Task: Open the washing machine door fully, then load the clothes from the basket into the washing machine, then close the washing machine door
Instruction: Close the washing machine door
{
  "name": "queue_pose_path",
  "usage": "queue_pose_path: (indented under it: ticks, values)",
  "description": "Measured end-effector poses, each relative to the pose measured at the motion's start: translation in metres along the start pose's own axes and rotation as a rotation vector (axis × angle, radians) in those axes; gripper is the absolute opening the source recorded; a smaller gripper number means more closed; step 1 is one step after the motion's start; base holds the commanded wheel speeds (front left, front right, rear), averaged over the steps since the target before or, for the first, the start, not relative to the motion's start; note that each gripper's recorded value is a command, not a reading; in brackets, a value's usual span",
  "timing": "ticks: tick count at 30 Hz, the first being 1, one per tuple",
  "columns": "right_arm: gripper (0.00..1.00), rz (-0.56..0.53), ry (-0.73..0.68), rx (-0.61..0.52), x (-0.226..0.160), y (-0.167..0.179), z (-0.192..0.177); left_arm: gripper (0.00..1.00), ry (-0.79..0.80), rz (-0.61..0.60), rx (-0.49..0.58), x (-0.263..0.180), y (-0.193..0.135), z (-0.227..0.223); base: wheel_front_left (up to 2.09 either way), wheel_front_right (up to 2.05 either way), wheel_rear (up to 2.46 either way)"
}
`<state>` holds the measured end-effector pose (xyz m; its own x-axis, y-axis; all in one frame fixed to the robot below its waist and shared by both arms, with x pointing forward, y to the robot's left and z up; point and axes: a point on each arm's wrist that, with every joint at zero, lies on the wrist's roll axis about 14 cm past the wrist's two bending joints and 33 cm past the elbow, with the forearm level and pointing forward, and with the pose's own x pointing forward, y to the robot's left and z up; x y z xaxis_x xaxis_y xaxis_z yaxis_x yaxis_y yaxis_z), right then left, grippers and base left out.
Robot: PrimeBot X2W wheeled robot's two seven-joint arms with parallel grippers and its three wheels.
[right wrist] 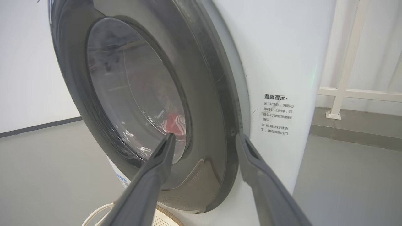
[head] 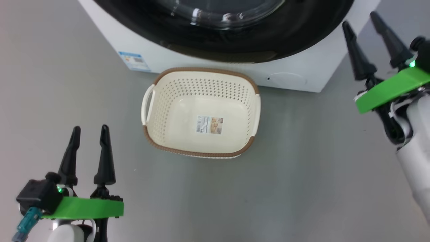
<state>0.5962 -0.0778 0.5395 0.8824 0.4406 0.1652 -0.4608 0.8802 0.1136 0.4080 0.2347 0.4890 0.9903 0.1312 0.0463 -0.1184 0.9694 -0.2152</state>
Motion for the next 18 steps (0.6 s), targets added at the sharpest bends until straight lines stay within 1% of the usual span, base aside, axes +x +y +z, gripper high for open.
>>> queue_pose_path:
  ticks: [5, 9, 18]
  values:
    - [1.00, -0.034, -0.012, 0.005, -0.029, -0.001, 0.011, 1.00, -0.001, -0.034, -0.008, -0.005, -0.011, 0.001, 0.00, 0.00, 0.00]
    - [1.00, -0.063, -0.030, 0.035, -0.053, 0.000, 0.021, 1.00, -0.010, -0.071, -0.006, -0.007, -0.020, 0.005, 0.00, 0.00, 0.00]
    - [1.00, -0.123, -0.061, 0.034, -0.106, -0.004, 0.041, 1.00, -0.018, -0.140, -0.008, -0.014, -0.040, 0.009, 0.00, 0.00, 0.00]
